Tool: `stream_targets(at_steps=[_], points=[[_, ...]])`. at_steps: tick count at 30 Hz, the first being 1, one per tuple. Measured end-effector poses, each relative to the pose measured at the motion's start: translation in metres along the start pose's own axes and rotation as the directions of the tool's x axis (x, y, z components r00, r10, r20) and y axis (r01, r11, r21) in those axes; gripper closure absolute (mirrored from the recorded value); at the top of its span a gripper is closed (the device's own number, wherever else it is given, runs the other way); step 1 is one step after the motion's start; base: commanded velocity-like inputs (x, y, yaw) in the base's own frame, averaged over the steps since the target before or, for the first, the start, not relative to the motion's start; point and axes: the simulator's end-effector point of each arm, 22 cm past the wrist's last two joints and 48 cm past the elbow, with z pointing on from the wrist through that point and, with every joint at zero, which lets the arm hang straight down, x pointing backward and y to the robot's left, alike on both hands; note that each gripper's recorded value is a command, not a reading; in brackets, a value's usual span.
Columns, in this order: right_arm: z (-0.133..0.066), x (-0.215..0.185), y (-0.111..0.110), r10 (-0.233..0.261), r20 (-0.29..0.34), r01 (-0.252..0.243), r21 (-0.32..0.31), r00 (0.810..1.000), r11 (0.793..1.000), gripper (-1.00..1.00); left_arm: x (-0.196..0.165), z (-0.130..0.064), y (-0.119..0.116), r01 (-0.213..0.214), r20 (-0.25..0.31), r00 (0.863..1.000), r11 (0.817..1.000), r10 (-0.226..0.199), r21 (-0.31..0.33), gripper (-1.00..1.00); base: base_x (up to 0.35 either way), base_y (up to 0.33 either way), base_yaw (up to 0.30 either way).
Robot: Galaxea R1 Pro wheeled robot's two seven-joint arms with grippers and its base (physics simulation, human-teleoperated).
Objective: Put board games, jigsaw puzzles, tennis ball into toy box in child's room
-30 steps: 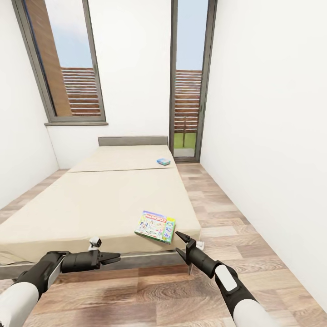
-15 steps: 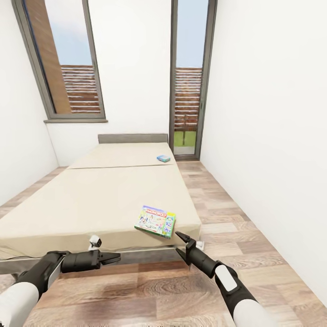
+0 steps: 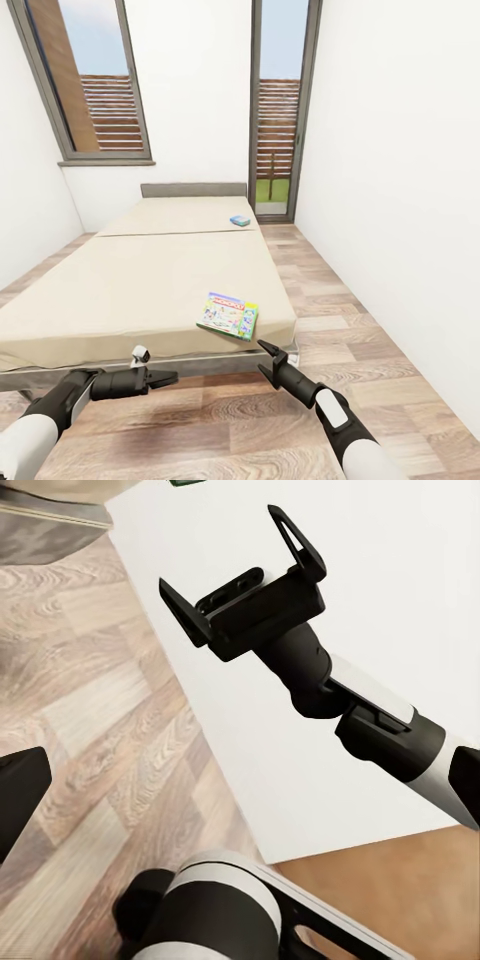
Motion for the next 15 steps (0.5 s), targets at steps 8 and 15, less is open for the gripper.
stream_targets(at_steps=[8, 15], points=[[0.0001, 0.0, -0.0023, 0.003, 0.0, -0.003, 0.003, 1.0, 1.0, -1.0, 0.0009, 0.0006, 0.0016, 0.004, -0.001, 1.0, 1.0, -0.004, 0.0, -1.0, 0.0, 0.0, 0.0], [0.0001, 0.0, -0.0023, 0.003, 0.0, -0.003, 0.003, 1.0, 1.0, -1.0, 0.0009, 0.0007, 0.0016, 0.003, -0.001, 1.0, 1.0, -0.003, 0.0, -1.0, 0.0, 0.0, 0.0]])
